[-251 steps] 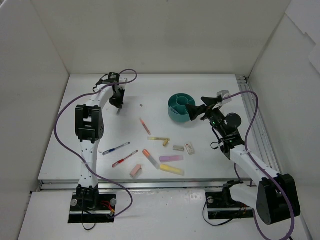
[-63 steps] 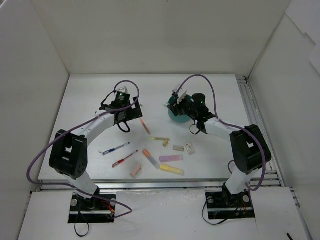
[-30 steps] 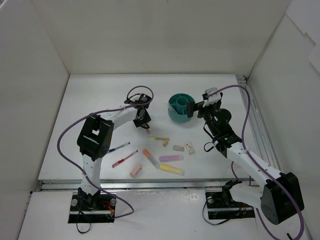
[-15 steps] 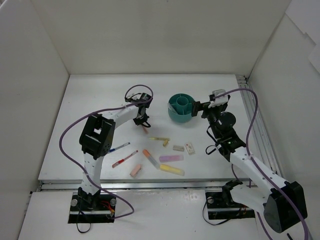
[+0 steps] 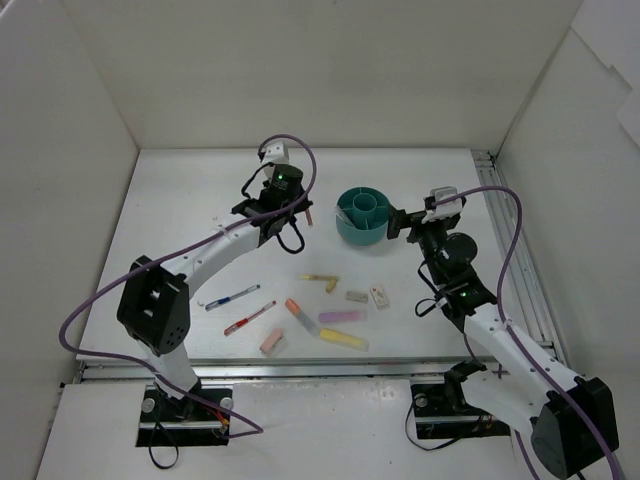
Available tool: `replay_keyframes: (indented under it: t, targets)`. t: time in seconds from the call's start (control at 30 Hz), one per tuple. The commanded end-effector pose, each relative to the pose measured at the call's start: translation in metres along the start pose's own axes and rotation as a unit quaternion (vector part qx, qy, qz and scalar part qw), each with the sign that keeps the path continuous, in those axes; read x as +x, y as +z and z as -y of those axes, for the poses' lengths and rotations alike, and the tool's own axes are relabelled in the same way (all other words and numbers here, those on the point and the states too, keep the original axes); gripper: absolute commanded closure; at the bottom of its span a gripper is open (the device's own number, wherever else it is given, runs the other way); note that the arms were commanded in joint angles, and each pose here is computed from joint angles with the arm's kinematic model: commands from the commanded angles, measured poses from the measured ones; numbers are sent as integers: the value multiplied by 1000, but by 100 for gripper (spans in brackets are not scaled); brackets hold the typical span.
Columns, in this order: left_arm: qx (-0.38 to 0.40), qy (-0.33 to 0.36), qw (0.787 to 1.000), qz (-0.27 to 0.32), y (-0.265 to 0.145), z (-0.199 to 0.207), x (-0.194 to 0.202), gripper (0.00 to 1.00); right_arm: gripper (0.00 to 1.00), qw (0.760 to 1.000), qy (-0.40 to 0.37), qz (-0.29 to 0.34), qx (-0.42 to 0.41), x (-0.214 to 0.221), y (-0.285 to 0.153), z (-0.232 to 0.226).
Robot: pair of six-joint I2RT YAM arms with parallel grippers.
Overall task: Sort the stationery into containers
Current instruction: Pick up the pen from the center of the board, then place the pen in the storage box.
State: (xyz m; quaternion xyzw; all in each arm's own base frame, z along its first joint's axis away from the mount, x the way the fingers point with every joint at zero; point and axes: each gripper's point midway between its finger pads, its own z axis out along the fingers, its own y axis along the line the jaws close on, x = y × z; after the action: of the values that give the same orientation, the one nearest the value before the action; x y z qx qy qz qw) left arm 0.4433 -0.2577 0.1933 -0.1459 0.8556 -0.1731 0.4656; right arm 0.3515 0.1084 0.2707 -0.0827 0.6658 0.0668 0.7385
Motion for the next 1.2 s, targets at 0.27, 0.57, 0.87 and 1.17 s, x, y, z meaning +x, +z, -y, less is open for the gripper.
replay_keyframes:
  t: [0.27,0.57,0.87,1.17]
  targets:
    - [324,93,920,202,-30,157,-65,100,2,995,1,70,66,-39,-14,30]
    - [351,101,909,201,-11,179,-41,100,2,994,-4,72,84,-40,-17,42]
    - [350,72,912,202,6,176,-19,100,2,994,-4,76,85,-40,-20,45]
    - [296,39,925,236,8,144,-12,100,2,994,-6,73,77,-38,-19,43]
